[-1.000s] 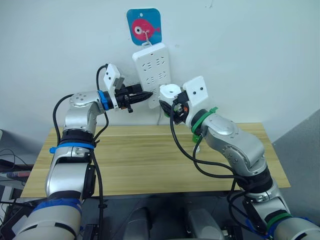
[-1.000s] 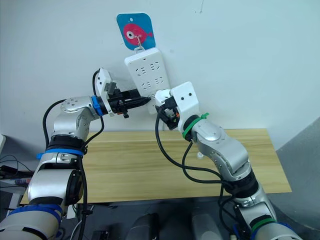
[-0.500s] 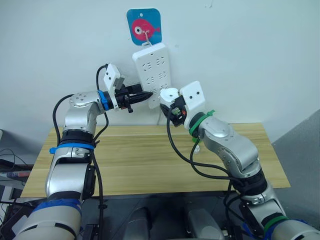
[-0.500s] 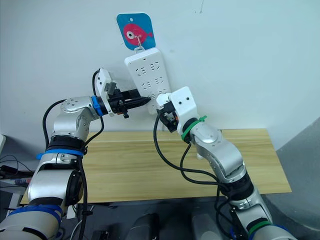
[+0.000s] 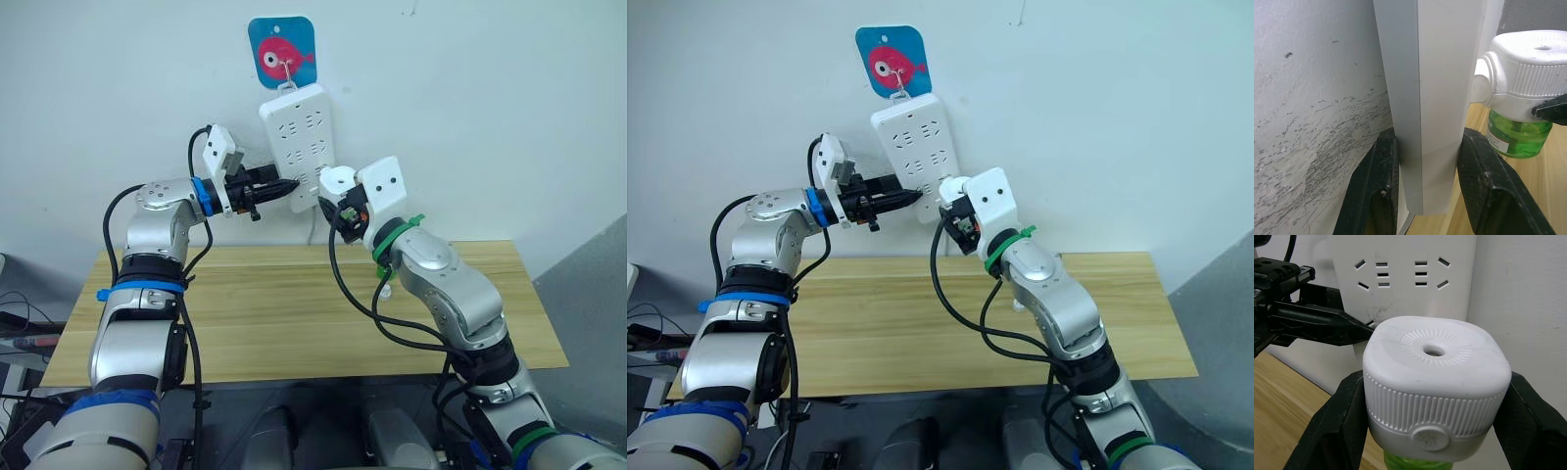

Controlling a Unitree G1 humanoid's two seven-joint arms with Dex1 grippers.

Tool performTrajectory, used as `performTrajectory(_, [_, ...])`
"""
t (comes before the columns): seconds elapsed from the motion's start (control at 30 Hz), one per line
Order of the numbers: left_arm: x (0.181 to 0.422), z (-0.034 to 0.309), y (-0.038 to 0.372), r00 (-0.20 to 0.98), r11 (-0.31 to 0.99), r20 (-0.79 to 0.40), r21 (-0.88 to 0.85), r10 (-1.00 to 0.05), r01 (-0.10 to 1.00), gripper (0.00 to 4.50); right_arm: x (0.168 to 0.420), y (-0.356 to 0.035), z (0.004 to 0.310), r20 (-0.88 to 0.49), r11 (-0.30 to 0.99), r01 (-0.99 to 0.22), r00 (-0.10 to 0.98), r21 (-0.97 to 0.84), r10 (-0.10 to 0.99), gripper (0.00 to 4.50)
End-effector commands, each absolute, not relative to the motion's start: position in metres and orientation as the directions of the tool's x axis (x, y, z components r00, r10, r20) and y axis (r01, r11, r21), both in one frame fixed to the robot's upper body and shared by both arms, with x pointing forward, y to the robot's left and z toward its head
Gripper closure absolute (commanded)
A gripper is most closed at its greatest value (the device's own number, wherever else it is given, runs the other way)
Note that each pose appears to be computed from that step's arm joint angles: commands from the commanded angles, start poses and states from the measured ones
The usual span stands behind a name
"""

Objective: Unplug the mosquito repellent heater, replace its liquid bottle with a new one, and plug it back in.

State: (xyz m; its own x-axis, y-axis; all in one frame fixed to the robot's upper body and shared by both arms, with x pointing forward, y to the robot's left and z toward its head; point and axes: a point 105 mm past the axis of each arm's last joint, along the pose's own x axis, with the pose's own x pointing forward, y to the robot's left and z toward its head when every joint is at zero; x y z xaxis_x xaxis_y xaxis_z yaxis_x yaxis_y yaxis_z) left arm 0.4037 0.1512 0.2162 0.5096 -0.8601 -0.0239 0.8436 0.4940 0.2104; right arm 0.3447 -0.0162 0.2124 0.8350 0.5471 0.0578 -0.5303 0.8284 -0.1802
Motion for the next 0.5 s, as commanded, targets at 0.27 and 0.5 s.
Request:
performTrajectory(0.27, [0.399, 0.222, 0.144, 0.483, 0.462, -0.025, 0.248, -0.876, 0.852, 3.21, 0.341, -0.004, 0.227, 0.122, 0.817, -0.545, 0.813, -0.188, 0.570, 1.41])
performTrajectory(0.5, [0.399, 0.223, 0.143, 0.484, 0.465, -0.020, 0.245, -0.875, 0.851, 3.21, 0.344, -0.001, 0.223, 0.119, 0.820, -0.539, 0.817, -0.190, 0.565, 1.41])
